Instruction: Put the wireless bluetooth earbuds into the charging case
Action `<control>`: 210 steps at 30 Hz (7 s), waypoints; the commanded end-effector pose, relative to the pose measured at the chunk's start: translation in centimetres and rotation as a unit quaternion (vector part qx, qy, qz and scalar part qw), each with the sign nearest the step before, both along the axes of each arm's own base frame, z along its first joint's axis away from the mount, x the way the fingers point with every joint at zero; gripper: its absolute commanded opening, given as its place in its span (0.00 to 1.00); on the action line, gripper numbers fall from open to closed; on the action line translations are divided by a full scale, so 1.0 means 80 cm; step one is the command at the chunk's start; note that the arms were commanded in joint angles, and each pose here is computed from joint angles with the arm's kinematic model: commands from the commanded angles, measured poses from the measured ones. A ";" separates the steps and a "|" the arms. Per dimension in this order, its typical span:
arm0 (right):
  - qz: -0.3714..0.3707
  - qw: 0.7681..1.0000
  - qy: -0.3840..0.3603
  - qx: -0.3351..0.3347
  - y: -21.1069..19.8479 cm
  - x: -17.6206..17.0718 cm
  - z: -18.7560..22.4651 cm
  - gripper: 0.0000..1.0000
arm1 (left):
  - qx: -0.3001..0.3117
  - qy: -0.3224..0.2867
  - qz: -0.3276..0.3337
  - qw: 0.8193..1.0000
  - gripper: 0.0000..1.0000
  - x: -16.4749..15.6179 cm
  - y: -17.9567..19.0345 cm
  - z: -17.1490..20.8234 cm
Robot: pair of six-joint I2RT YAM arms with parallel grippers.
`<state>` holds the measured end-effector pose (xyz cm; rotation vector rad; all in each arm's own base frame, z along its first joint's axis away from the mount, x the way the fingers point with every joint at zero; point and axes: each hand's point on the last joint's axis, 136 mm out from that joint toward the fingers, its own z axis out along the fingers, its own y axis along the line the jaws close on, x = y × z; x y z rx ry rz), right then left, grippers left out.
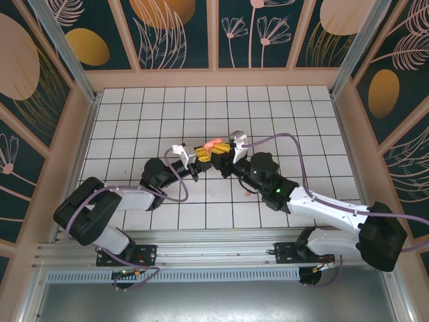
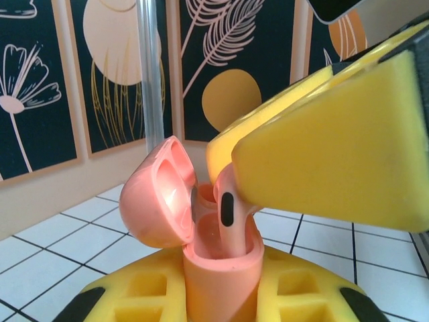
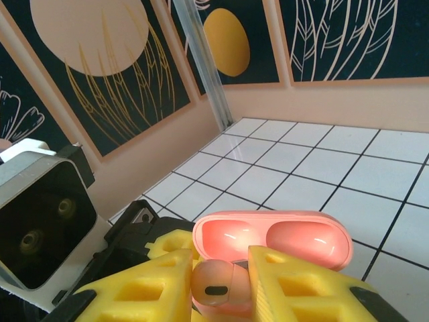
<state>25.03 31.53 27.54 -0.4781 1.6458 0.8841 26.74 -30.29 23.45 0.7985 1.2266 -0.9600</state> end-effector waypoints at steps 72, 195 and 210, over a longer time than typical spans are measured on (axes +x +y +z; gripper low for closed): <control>-0.052 0.829 0.518 -0.204 -0.121 -0.017 -0.275 0.41 | 0.125 0.022 0.115 0.985 0.07 0.021 0.036 -0.064; -0.053 0.704 0.552 -0.444 -0.174 -0.044 -0.321 0.28 | 0.129 0.032 0.139 0.981 0.07 0.019 0.050 -0.058; -0.063 0.697 0.554 -0.451 -0.181 -0.052 -0.319 0.25 | 0.127 0.036 0.136 0.982 0.07 0.019 0.048 -0.060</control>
